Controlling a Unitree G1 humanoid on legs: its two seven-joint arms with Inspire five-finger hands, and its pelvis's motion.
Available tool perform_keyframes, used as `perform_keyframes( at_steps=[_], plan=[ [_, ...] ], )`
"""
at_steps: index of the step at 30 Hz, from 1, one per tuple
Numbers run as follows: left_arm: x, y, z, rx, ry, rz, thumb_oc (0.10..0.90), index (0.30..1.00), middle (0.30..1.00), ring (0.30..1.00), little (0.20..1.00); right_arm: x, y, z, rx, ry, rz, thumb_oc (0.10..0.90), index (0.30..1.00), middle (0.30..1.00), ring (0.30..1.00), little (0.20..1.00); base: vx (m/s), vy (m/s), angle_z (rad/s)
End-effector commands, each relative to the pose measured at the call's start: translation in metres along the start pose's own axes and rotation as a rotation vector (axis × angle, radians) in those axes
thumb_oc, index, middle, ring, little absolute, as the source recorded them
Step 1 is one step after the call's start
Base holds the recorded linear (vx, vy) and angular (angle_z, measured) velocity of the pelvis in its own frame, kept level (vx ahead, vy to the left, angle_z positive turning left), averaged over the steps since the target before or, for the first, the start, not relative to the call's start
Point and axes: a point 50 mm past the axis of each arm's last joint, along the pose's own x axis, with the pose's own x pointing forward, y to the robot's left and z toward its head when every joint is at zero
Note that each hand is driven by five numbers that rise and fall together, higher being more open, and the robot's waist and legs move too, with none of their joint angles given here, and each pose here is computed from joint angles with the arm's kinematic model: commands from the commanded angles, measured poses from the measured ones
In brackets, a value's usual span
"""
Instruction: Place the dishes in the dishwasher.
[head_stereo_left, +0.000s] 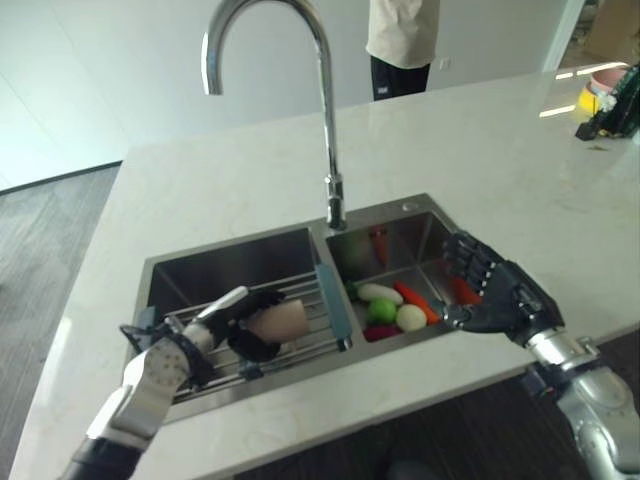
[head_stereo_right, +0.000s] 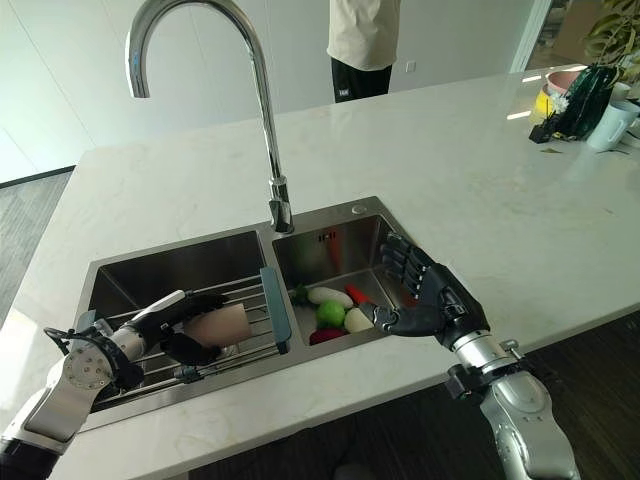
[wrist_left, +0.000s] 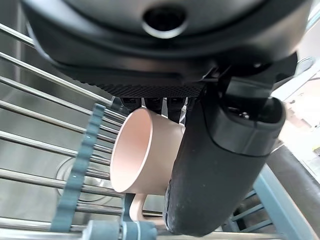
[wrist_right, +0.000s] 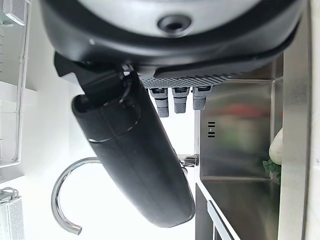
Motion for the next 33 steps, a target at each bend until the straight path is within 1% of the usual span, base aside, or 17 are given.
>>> perform_keyframes(
  at_steps=[1, 6, 7, 8, 9, 16, 21, 24, 25, 26, 29, 30, 33],
  plan=[
    [0.009, 0.024, 0.013, 0.097, 0.007, 0.099, 0.800, 0.900, 0.900, 0.900, 0.900, 0.016, 0.000, 0.055, -0.123, -0.270, 0.040, 0.800, 0.900, 0.900, 0.900, 0.900, 0.00, 0.000, 0.00],
    [0.012, 0.017, -0.001, 0.088, 0.093, 0.078, 0.800, 0.900, 0.900, 0.900, 0.900, 0.016, 0.001, 0.056, -0.127, -0.262, 0.045, 0.800, 0.900, 0.900, 0.900, 0.900, 0.00, 0.000, 0.00],
    [0.012, 0.016, -0.002, 0.094, 0.101, 0.073, 0.664, 0.695, 0.695, 0.695, 0.695, 0.017, 0.001, 0.056, -0.126, -0.261, 0.046, 0.800, 0.900, 0.900, 0.900, 0.900, 0.00, 0.000, 0.00],
    [0.013, 0.014, -0.004, 0.116, 0.109, 0.065, 0.463, 0.394, 0.394, 0.394, 0.394, 0.017, 0.002, 0.056, -0.126, -0.261, 0.048, 0.800, 0.900, 0.900, 0.900, 0.900, 0.00, 0.000, 0.00],
    [0.013, 0.013, -0.003, 0.127, 0.103, 0.061, 0.400, 0.300, 0.300, 0.300, 0.300, 0.017, 0.002, 0.056, -0.126, -0.262, 0.049, 0.800, 0.900, 0.900, 0.900, 0.900, 0.00, 0.000, 0.00],
    [0.011, 0.017, 0.000, 0.160, 0.099, 0.068, 0.400, 0.300, 0.300, 0.300, 0.300, 0.017, 0.003, 0.053, -0.120, -0.254, 0.050, 0.800, 0.900, 0.900, 0.900, 0.900, 0.00, 0.000, 0.00],
    [0.007, 0.024, 0.007, 0.147, 0.010, 0.163, 0.400, 0.300, 0.300, 0.300, 0.300, 0.015, 0.002, 0.052, -0.122, -0.259, 0.042, 0.800, 0.900, 0.900, 0.900, 0.900, 0.00, 0.000, 0.00],
    [0.001, 0.032, 0.016, 0.101, -0.106, 0.275, 0.400, 0.300, 0.300, 0.300, 0.300, 0.013, 0.000, 0.052, -0.120, -0.271, 0.025, 0.800, 0.900, 0.900, 0.900, 0.900, 0.00, 0.000, 0.00],
    [-0.005, 0.039, 0.024, 0.094, -0.203, 0.348, 0.400, 0.300, 0.300, 0.300, 0.300, 0.013, -0.001, 0.051, -0.118, -0.278, 0.014, 0.800, 0.900, 0.900, 0.900, 0.900, 0.00, 0.000, 0.00],
    [-0.008, 0.042, 0.028, 0.091, -0.240, 0.377, 0.400, 0.300, 0.300, 0.300, 0.300, 0.012, -0.001, 0.051, -0.118, -0.280, 0.010, 0.800, 0.900, 0.900, 0.900, 0.900, 0.00, 0.000, 0.00],
    [-0.038, 0.061, 0.047, 0.002, -0.492, 0.628, 0.400, 0.300, 0.300, 0.300, 0.300, 0.005, -0.004, 0.048, -0.109, -0.294, -0.026, 0.800, 0.900, 0.900, 0.900, 0.900, 0.00, -0.046, 0.01],
    [-0.043, 0.063, 0.050, -0.011, -0.526, 0.670, 0.400, 0.300, 0.300, 0.300, 0.300, 0.004, -0.004, 0.048, -0.106, -0.296, -0.031, 0.800, 0.900, 0.900, 0.900, 0.900, 0.01, -0.051, 0.02],
    [-0.072, 0.072, 0.062, -0.055, -0.713, 0.884, 0.400, 0.300, 0.300, 0.300, 0.300, 0.002, -0.002, 0.049, -0.093, -0.312, -0.052, 0.800, 0.900, 0.900, 0.900, 0.900, 0.00, -0.064, 0.08]
  ],
)
